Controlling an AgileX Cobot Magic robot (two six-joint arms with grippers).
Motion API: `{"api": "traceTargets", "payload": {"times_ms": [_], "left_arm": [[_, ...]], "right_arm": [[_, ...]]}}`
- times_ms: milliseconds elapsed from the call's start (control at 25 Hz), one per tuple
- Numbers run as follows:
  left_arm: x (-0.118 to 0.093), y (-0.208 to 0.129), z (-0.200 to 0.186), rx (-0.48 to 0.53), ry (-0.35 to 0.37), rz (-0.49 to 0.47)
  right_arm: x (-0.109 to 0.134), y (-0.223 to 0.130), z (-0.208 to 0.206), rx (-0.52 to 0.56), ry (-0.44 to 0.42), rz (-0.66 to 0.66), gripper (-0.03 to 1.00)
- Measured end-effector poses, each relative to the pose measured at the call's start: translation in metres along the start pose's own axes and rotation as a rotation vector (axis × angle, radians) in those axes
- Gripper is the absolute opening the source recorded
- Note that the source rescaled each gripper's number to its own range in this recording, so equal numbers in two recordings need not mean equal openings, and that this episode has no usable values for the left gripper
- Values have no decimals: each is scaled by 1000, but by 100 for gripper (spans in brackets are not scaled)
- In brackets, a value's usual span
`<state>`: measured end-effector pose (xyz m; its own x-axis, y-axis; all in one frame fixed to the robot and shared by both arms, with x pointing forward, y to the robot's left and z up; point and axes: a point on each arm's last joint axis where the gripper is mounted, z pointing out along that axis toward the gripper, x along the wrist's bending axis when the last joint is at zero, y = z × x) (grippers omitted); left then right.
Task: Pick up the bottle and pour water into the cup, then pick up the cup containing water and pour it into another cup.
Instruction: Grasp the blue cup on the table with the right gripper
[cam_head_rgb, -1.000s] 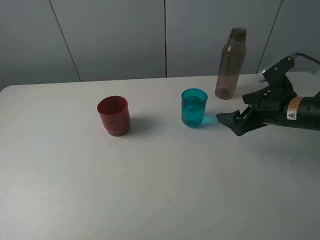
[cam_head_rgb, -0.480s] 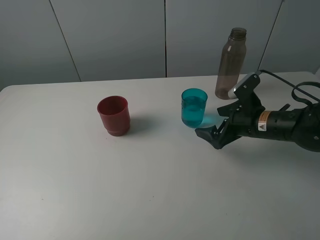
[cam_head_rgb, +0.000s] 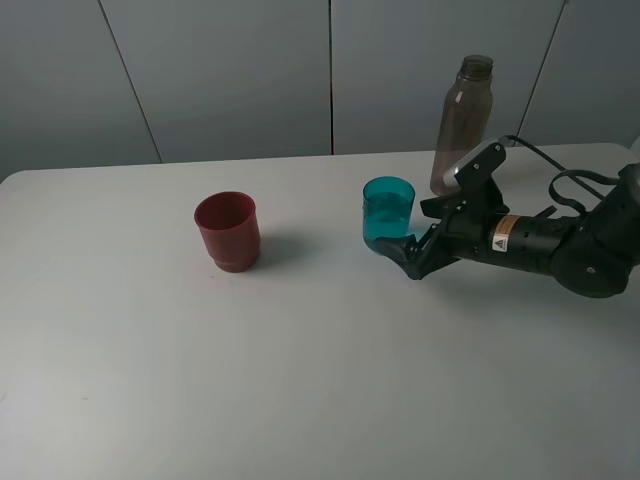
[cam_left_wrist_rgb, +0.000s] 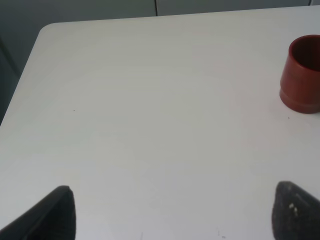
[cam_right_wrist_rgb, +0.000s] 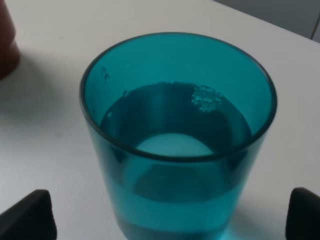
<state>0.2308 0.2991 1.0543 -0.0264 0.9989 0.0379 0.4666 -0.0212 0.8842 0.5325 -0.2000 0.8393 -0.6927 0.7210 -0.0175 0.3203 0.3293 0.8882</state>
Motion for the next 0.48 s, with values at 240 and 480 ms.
{"api": "traceTargets", "payload": {"times_ms": [240,480], "left_arm": [[0,0,0,0,0,0],[0,0,0,0,0,0]], "right_arm": [[-3,1,9,-32,1,-23,98],[-9,2,20,-53,-1,-31,98]]}}
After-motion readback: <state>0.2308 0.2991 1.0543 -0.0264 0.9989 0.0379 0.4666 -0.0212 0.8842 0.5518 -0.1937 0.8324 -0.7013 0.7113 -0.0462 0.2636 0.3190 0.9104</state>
